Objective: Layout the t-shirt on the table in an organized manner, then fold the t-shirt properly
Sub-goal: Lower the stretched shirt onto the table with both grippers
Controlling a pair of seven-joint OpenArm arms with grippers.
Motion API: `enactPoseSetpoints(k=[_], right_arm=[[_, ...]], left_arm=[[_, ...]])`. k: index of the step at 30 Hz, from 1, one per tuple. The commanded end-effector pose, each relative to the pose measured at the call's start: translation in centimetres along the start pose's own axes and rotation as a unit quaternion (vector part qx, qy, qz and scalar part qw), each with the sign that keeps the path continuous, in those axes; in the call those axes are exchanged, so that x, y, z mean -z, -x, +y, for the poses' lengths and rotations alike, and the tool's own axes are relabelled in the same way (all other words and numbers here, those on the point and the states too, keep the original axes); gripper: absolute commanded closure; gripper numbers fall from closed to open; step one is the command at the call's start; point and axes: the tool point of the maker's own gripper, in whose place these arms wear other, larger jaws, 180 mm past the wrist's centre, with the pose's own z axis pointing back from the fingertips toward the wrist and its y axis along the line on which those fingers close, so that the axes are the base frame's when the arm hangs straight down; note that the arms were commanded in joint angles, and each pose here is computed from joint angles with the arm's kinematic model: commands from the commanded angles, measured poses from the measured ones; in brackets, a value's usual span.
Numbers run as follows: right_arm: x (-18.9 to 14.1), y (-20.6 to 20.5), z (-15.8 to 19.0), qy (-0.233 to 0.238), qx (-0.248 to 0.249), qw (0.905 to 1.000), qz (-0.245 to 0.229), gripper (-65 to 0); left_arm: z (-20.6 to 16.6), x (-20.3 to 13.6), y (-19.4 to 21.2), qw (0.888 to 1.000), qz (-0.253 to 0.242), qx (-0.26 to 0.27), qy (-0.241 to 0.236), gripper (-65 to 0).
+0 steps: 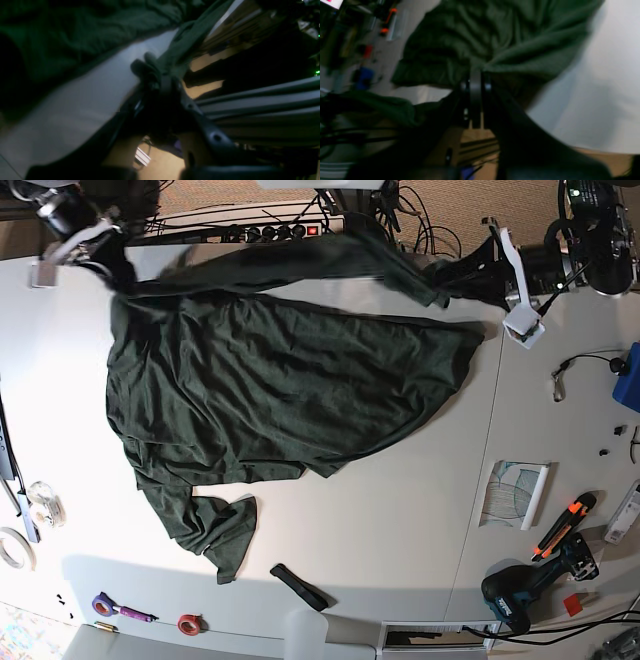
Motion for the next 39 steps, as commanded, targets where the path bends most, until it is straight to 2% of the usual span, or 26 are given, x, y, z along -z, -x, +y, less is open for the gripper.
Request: enactPoseSetpoints(k=[1,6,11,14,17,20,25,30,35,39], right_arm=[[-0.5,-1.3,0.4,-0.001,-0.019,0.9997,-0.018,0.0],[-0.3,-1.5,0.8,-0.006,-0.024,0.9995,-0.019,0.0],[0.7,-2.9,0.9,-0.012,-0.036,0.9984,-0.041,0.0],[1.6,-3.3,-0.5,0.027,-0.053,0.9977,-0.031,0.0],[2.1,-4.9,-1.7,0.062,-0.070,0.9940,-0.057,0.0],[2.5,-5.6,-2.6,0.086,-0.076,0.9914,-0.062,0.0],[2.4,-5.7,-3.6,0.116,-0.076,0.9885,-0.060,0.0],[2.7,-6.0,-4.7,0.146,-0.069,0.9846,-0.068,0.0],[6.5,-4.1,-3.9,0.127,-0.092,0.9875,-0.021,0.0],[9.7,-2.3,-3.3,0.123,-0.119,0.9851,0.012,0.0]], left_arm=[[-0.6,-0.4,-2.0,0.999,-0.024,0.032,0.007,0.0],[-0.5,-0.8,-7.8,0.990,-0.099,0.103,-0.003,0.0],[1.3,-1.5,-12.0,0.975,-0.148,0.157,-0.056,0.0],[1.8,-1.9,-13.9,0.967,-0.162,0.183,-0.075,0.0],[2.2,-2.2,-14.9,0.962,-0.166,0.199,-0.086,0.0],[2.7,-2.3,-15.1,0.960,-0.161,0.206,-0.102,0.0],[4.4,-2.2,-14.3,0.964,-0.146,0.189,-0.121,0.0],[7.5,-1.8,-12.3,0.976,-0.135,0.123,-0.123,0.0],[9.8,-1.5,-10.4,0.982,-0.125,0.067,-0.124,0.0],[10.1,-1.4,-9.9,0.983,-0.117,0.059,-0.124,0.0]])
